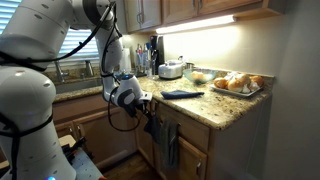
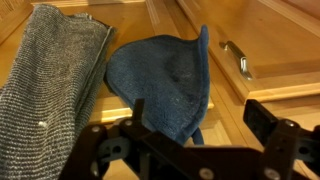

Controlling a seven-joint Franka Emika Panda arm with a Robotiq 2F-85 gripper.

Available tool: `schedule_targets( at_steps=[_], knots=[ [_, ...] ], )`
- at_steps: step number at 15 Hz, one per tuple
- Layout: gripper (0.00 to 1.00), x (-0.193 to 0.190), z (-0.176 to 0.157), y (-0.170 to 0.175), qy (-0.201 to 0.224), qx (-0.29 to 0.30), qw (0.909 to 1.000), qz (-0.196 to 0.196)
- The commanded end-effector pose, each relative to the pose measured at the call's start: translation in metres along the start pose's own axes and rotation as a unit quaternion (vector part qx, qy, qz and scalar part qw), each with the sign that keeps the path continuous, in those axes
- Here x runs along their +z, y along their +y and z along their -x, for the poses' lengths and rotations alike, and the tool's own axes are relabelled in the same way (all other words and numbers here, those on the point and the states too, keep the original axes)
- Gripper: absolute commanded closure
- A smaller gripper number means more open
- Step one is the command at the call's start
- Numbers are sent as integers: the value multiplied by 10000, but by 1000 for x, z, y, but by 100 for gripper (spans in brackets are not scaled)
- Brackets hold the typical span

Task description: Take the oven mitts off the hanger and put them on the counter

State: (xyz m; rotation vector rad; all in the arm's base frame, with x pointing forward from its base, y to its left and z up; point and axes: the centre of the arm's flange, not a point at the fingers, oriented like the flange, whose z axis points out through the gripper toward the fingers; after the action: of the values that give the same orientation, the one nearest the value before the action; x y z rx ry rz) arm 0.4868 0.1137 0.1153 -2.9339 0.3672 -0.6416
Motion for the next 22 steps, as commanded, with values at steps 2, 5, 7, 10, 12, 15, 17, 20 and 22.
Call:
schedule_targets(
  at_steps=[2,5,7,10,12,15,17,20,22],
  knots=[
    [0,25,7,11,137,-131,9998,21],
    [0,34,3,7,195,-154,9997,-26],
    [0,39,1,6,195,-162,9997,-34],
    [0,48,2,8,233,-144,9996,29],
    [0,55,3,10,261,-139,9996,51],
    [0,63,2,10,320,-116,9994,83],
    [0,67,1,10,311,-103,9994,73],
    [0,72,2,11,309,-105,9994,79],
    [21,76,3,12,296,-118,9995,90]
  ],
)
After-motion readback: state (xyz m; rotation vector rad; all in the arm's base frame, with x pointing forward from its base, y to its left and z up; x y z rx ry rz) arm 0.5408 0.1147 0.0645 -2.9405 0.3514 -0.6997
